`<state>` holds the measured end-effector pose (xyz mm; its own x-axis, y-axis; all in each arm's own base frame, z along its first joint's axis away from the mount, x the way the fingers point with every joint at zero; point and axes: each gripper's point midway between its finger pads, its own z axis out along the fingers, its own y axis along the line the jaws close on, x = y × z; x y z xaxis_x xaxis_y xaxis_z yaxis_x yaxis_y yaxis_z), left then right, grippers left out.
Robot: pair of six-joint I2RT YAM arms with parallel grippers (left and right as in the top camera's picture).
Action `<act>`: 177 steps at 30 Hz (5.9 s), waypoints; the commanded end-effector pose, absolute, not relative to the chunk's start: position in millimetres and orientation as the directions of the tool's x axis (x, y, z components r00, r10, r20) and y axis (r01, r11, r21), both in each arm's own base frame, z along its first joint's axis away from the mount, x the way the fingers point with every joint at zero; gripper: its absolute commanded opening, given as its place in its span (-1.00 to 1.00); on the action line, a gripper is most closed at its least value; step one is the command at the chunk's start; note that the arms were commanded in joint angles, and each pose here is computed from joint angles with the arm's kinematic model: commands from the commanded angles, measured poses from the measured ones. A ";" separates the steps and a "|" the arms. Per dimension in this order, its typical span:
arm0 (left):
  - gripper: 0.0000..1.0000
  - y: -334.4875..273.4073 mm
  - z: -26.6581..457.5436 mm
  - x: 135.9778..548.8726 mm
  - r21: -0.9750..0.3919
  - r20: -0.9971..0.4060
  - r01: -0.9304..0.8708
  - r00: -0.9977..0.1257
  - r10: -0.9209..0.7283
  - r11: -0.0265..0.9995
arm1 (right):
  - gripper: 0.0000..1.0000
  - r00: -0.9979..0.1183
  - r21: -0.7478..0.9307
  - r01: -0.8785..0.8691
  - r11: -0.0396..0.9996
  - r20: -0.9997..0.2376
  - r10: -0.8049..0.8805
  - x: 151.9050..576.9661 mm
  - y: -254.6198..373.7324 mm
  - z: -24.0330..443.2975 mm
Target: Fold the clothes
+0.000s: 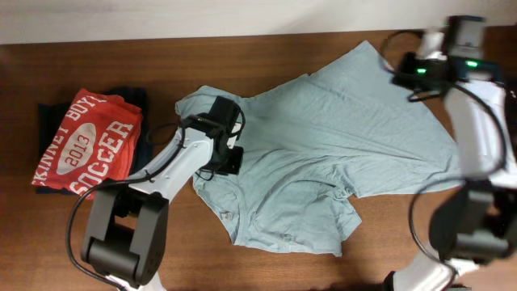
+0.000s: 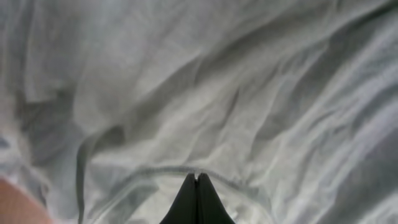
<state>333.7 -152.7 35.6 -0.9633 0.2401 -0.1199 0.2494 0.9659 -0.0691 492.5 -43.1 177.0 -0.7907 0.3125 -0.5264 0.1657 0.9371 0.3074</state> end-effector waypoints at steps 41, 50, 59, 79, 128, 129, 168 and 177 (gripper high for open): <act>-0.87 -149.5 71.3 332.0 -0.077 -0.142 0.262 -0.958 0.249 0.962 | -0.91 -0.651 0.124 0.599 0.791 -0.499 0.571 542.2 -175.7 -46.9; -0.50 -168.5 83.9 377.3 -0.102 -0.340 0.279 -0.912 0.231 0.955 | -0.92 -0.714 0.196 0.447 0.873 -0.510 0.480 557.9 -166.4 35.9; -0.56 -192.3 89.1 428.6 -0.121 -0.527 0.326 -0.822 0.218 0.938 | -0.15 -0.659 0.328 0.288 0.900 -0.614 0.435 547.8 -119.5 190.6; -1.00 -198.7 2.3 495.3 -0.053 -0.620 0.392 -0.734 0.277 0.919 | -0.32 -0.644 0.393 0.153 0.907 -0.656 0.393 455.4 -56.0 323.7; -0.55 -28.4 322.5 466.3 0.168 -0.538 0.172 -0.809 0.237 0.971 | 0.21 -0.792 0.200 0.276 0.940 -0.507 0.340 389.4 -41.9 293.9; -0.56 -28.9 338.0 458.5 0.162 -0.568 0.166 -0.790 0.230 0.973 | 0.22 -0.790 0.196 0.270 0.943 -0.514 0.333 384.6 -41.6 298.7; -0.17 -215.3 22.2 245.6 -0.321 0.001 0.462 -0.873 0.488 0.827 | 0.69 -0.830 0.183 0.292 0.939 -0.439 0.344 371.0 -40.2 284.6; 0.18 -204.3 16.2 240.1 -0.276 0.073 0.341 -0.925 0.374 0.899 | 0.69 -0.830 0.183 0.292 0.939 -0.439 0.343 370.9 -40.2 284.6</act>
<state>244.8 -209.0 22.6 -0.9028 0.4285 0.0355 0.4006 0.8682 -0.2927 370.9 -40.4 283.2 -0.8293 0.3513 -0.4345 0.2996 0.9360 0.1848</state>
